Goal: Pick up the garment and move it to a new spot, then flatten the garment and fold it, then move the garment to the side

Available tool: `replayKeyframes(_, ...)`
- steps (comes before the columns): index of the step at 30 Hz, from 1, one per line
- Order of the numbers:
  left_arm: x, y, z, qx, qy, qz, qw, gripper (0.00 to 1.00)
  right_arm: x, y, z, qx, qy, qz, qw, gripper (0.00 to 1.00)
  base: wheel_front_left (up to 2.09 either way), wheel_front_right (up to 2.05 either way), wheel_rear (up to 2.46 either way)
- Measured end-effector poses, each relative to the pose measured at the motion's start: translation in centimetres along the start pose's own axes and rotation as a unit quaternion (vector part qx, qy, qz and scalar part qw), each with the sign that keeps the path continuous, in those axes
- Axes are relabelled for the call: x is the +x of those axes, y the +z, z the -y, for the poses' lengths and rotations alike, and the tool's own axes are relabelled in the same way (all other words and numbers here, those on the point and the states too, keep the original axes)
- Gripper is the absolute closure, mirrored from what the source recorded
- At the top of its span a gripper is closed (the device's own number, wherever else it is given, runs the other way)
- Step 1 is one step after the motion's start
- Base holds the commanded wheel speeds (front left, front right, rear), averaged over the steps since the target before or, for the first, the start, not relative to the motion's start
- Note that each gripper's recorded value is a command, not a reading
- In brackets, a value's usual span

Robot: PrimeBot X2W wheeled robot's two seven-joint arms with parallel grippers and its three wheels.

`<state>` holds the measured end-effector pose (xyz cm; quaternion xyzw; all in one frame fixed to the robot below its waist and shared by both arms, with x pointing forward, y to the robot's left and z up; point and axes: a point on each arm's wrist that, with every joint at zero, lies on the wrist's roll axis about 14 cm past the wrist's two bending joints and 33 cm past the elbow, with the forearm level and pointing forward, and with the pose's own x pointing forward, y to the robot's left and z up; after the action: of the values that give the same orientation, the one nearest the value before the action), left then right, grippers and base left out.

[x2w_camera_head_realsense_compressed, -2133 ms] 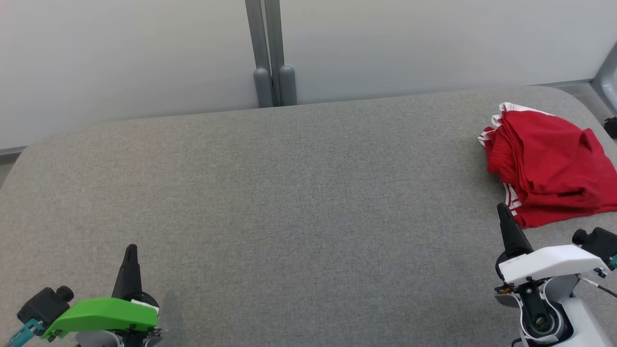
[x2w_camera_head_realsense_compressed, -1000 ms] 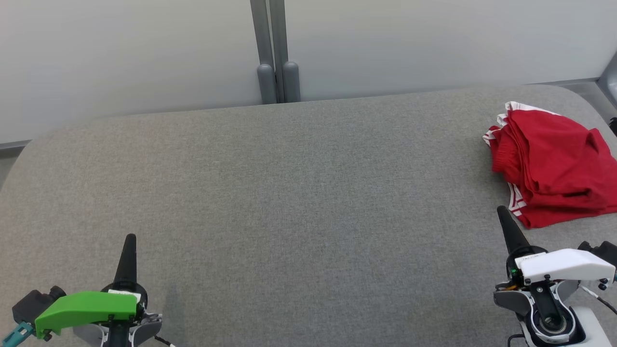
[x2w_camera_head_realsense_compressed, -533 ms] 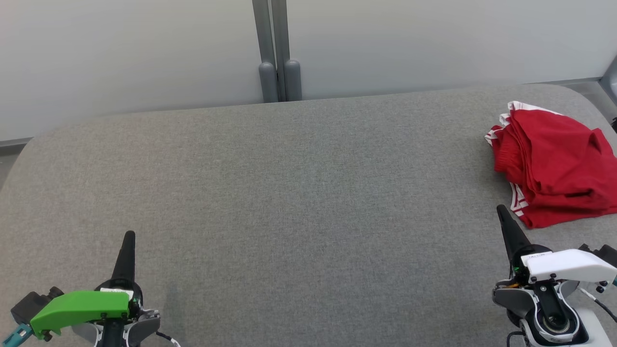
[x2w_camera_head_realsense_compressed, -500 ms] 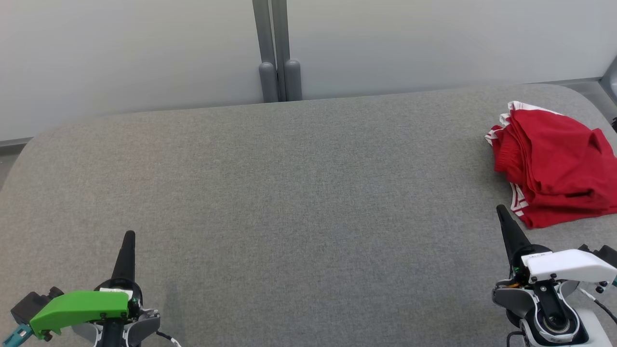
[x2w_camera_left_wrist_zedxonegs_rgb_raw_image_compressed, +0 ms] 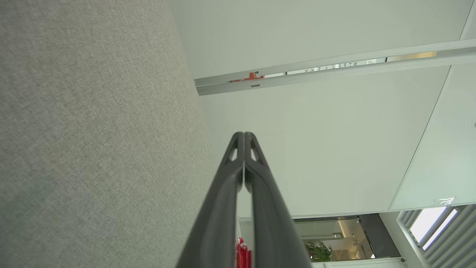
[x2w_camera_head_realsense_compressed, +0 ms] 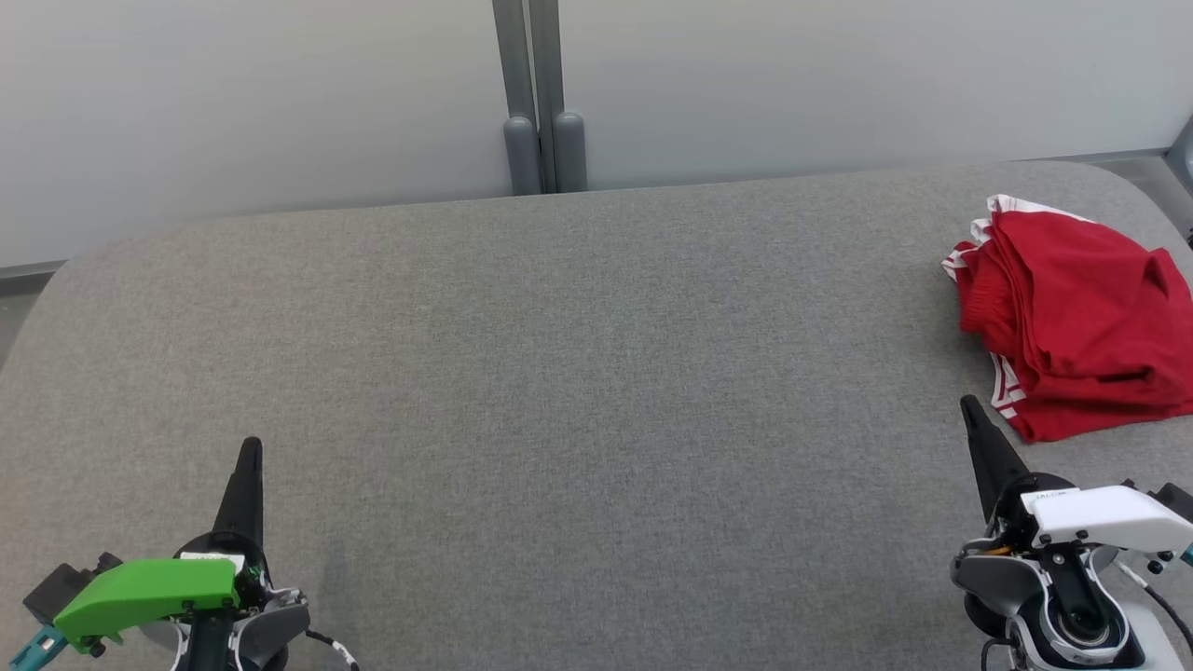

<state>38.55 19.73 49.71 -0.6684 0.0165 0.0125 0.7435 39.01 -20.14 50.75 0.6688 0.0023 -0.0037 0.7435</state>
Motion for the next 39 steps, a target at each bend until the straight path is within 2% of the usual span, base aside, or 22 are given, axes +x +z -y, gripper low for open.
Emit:
replayKeyframes(16, 0.13, 0.33, 0.53, -0.055, -0.013, 0.003, 0.998, 1.00, -0.03, -0.18, 0.03, 0.054, 0.003, -0.001, 0.999, 1.00, 0.00, 0.00, 0.00)
replayKeyframes(39, 0.17, 0.33, 0.62, -0.056, -0.014, 0.003, 0.998, 1.00, -0.04, -0.19, 0.03, 0.054, 0.003, -0.001, 0.999, 1.00, 0.00, 0.00, 0.00)
